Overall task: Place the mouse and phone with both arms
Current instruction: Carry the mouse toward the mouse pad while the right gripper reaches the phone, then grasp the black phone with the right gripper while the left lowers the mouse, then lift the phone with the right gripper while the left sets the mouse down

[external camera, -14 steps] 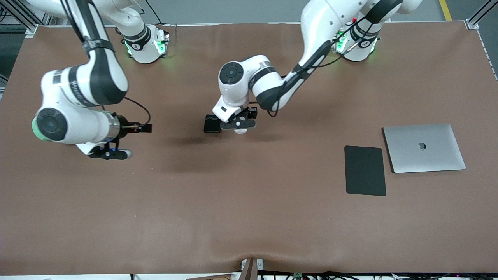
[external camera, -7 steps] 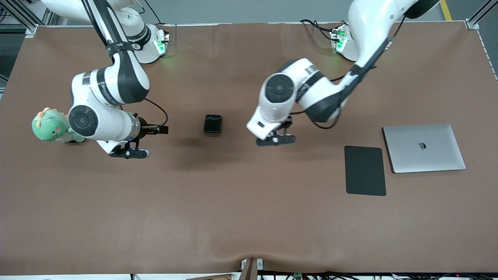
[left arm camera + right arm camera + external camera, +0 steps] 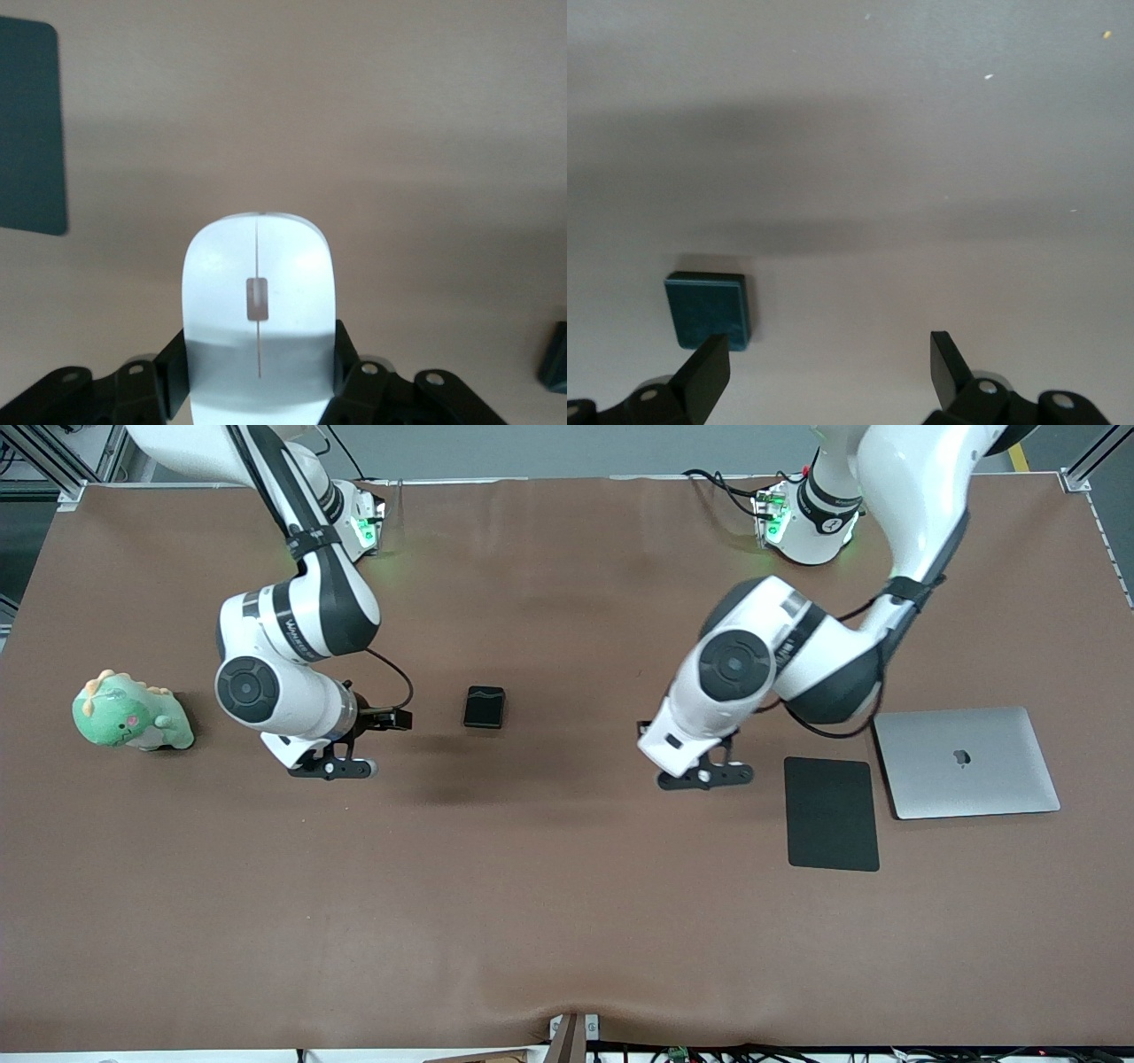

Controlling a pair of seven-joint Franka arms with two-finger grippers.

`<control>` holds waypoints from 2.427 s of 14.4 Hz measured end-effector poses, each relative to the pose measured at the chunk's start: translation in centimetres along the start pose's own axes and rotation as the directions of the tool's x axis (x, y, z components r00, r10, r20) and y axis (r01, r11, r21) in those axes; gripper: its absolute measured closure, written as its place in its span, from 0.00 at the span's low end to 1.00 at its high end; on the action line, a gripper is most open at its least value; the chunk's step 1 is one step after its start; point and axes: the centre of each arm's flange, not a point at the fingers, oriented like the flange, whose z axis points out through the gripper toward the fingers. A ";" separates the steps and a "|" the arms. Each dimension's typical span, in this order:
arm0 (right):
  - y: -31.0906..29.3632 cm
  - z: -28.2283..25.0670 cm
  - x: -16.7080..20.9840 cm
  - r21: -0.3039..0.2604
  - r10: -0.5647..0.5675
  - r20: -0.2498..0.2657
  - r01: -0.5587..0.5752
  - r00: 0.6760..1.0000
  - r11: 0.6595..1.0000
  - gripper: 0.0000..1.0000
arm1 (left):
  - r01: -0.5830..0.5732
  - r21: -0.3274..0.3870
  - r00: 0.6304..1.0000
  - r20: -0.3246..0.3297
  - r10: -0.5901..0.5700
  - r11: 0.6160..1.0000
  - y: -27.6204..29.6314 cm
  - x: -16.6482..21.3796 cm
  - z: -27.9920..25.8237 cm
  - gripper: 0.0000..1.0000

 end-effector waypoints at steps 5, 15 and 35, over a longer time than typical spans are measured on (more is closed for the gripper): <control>-2.9 1.3 -0.7 0.002 0.003 -0.053 -0.003 0.999 1.000 0.00 | -0.055 0.017 0.998 0.034 0.054 0.998 -4.9 2.1 0.0 0.40; -8.9 11.2 -2.3 -0.019 0.012 -0.155 -0.016 0.988 1.000 0.00 | -0.168 0.042 0.985 0.047 0.166 0.985 -19.6 6.7 3.7 0.40; -13.2 17.8 -8.0 -0.010 0.004 -0.123 -0.006 0.992 1.000 0.00 | -0.303 0.062 0.944 -0.117 0.308 0.951 -27.4 8.6 18.8 0.40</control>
